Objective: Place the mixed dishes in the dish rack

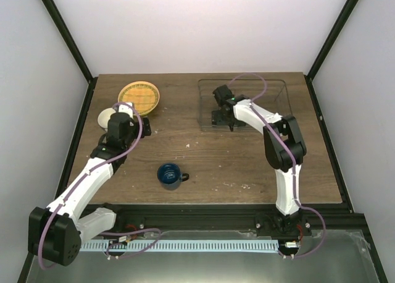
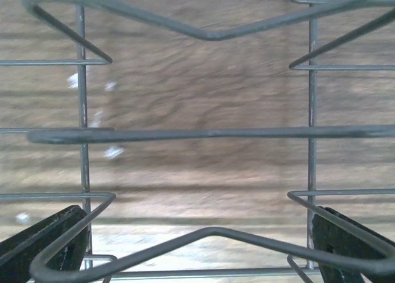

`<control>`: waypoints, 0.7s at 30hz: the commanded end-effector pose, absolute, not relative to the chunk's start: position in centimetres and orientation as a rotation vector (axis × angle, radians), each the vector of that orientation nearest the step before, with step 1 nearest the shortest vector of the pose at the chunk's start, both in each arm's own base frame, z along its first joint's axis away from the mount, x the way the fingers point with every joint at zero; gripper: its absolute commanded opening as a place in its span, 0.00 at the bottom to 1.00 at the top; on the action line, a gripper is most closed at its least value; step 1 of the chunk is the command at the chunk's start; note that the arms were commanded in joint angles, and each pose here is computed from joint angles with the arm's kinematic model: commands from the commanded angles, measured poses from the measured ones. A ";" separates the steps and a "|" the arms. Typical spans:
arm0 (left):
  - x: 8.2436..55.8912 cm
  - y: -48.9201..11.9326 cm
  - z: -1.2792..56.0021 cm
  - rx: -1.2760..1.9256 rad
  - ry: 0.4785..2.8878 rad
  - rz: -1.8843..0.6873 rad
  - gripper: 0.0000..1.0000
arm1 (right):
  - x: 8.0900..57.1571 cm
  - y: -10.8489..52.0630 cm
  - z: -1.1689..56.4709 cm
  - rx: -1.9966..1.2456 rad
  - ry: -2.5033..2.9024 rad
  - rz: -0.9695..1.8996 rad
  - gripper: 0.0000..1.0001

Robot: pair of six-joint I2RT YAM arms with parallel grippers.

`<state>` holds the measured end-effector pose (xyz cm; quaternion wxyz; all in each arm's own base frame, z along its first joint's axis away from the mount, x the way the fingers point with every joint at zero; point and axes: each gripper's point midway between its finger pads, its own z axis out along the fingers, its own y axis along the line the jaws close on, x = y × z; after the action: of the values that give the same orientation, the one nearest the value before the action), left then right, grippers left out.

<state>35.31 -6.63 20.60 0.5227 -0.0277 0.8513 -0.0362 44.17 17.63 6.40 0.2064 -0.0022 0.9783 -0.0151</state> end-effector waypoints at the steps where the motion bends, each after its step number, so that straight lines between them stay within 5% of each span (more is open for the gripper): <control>1: 34.4 -6.5 20.5 -0.072 2.048 -0.094 1.00 | 42.4 22.6 6.9 -0.020 2.718 0.023 1.00; 21: 32.9 -6.3 21.8 -0.089 2.025 -0.130 1.00 | 39.1 29.8 7.6 0.024 2.706 -0.092 1.00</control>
<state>33.45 -6.30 21.87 0.5283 -0.0337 0.8469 -0.0497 39.83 28.83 6.94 0.2117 0.0030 0.9768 -0.0317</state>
